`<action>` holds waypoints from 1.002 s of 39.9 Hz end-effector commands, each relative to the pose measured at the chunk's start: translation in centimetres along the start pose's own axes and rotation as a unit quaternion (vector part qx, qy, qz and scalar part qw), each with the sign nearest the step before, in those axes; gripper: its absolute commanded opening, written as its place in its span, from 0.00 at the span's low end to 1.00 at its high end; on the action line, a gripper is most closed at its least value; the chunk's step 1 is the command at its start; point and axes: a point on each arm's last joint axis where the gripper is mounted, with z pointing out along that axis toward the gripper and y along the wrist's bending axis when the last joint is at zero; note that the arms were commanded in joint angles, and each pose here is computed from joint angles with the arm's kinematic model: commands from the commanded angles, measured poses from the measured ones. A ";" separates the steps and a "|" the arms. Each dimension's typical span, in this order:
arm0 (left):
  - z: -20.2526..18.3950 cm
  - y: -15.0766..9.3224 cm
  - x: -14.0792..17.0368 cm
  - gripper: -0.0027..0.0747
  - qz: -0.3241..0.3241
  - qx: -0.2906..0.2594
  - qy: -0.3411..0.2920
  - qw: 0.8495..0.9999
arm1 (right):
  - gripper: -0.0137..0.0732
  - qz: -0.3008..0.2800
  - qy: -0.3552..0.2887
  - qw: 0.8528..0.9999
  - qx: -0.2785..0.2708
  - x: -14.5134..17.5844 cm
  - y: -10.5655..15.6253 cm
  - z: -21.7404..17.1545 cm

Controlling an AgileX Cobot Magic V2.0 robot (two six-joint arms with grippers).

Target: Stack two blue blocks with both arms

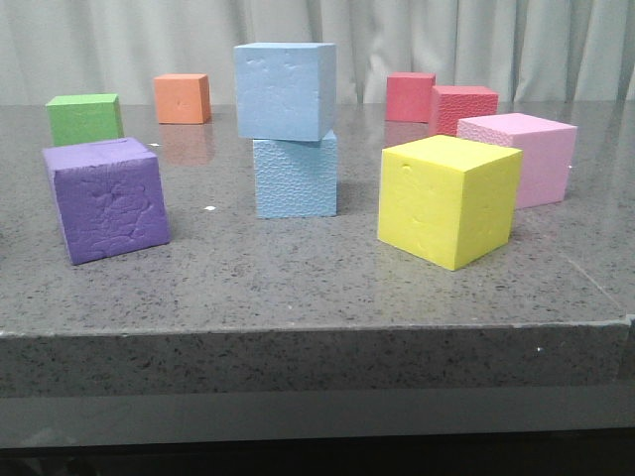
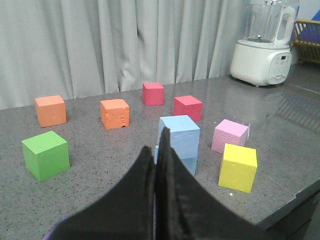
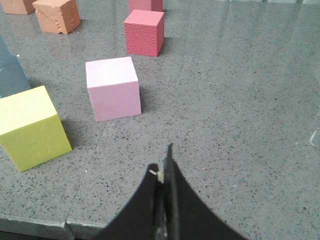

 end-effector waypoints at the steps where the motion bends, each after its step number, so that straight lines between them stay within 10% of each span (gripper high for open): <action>1: -0.1 -0.1 -1.4 0.01 0.003 0.006 -0.048 0.999 | 0.08 -0.007 -0.044 0.999 -0.004 -1.4 0.1 -0.3; 27: 0.2 0.0 -0.8 0.01 0.010 0.001 -0.054 0.998 | 0.08 -0.007 -0.044 0.999 -0.004 -1.4 0.1 -0.3; 40: -0.2 0.5 4.0 0.01 0.012 -0.091 -0.084 0.992 | 0.08 -0.007 -0.044 0.999 -0.004 -1.4 0.1 -0.3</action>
